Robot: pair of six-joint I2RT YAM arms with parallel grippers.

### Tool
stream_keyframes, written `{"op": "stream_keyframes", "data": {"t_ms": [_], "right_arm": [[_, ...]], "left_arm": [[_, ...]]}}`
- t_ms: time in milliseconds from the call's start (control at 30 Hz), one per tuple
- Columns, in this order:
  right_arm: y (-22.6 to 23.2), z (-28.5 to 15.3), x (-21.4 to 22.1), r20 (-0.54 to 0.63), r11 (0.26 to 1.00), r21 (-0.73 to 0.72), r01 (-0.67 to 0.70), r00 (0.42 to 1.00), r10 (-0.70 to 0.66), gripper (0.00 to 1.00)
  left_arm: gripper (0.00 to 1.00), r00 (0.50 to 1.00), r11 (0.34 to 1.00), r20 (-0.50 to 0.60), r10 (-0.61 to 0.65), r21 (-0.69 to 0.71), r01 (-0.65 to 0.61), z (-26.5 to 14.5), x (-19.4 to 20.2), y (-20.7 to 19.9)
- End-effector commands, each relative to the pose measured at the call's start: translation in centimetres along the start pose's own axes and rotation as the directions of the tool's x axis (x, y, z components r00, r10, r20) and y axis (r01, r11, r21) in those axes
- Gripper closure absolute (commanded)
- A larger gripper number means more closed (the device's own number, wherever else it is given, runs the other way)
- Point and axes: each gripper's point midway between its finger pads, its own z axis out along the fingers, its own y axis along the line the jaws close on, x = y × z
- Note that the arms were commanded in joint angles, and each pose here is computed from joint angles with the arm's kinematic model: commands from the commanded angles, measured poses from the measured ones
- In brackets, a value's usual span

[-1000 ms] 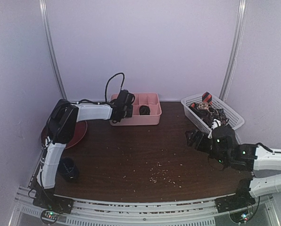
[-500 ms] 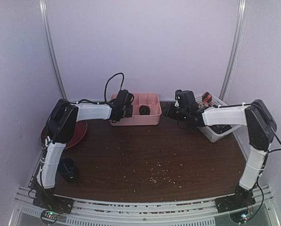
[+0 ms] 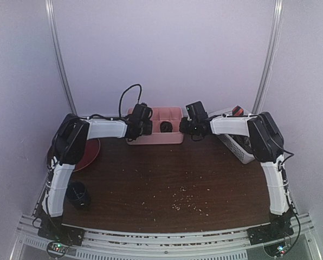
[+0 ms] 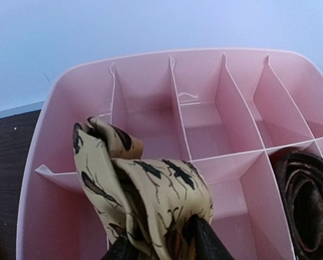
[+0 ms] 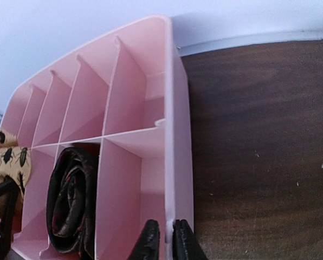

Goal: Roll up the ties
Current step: Move the storage box to the center of the board.

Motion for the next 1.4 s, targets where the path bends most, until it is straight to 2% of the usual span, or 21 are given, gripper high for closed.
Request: {"op": "stream_keyframes", "data": {"t_ms": [0,600,833,1000,1133,1367], "right_arm": [[-0.4,-0.6,1.0,-0.063,0.999,0.019,0.04,0.997,-0.039,0.99],[-0.7,-8.5,8.5,-0.147,0.999,-0.035,0.008,0.989,-0.013,1.0],[-0.1,-9.8,10.9,-0.169,0.998,-0.055,-0.011,0.986,0.002,1.0],[-0.1,-10.6,11.3,-0.146,0.998,-0.046,-0.03,0.989,0.023,1.0],[-0.2,-10.7,11.8,-0.14,0.999,-0.037,-0.035,0.99,0.029,1.0],[0.2,-10.8,12.2,-0.144,0.998,-0.053,-0.044,0.989,0.036,1.0]], "left_arm": [[0.65,0.967,0.993,-0.229,0.112,0.056,-0.102,0.7,8.3,-0.2],[0.65,0.949,0.989,-0.302,0.094,0.135,-0.056,-5.2,11.0,-0.5],[0.65,0.941,0.991,-0.332,0.059,0.136,-0.015,-7.2,12.1,-0.9],[0.65,0.935,0.996,-0.354,0.021,0.092,0.013,-7.3,12.9,-0.4],[0.66,0.939,1.0,-0.345,-0.004,0.005,0.007,-7.2,12.9,0.6],[0.67,0.947,0.998,-0.319,-0.042,-0.055,0.025,-7.2,12.1,0.9]]}}
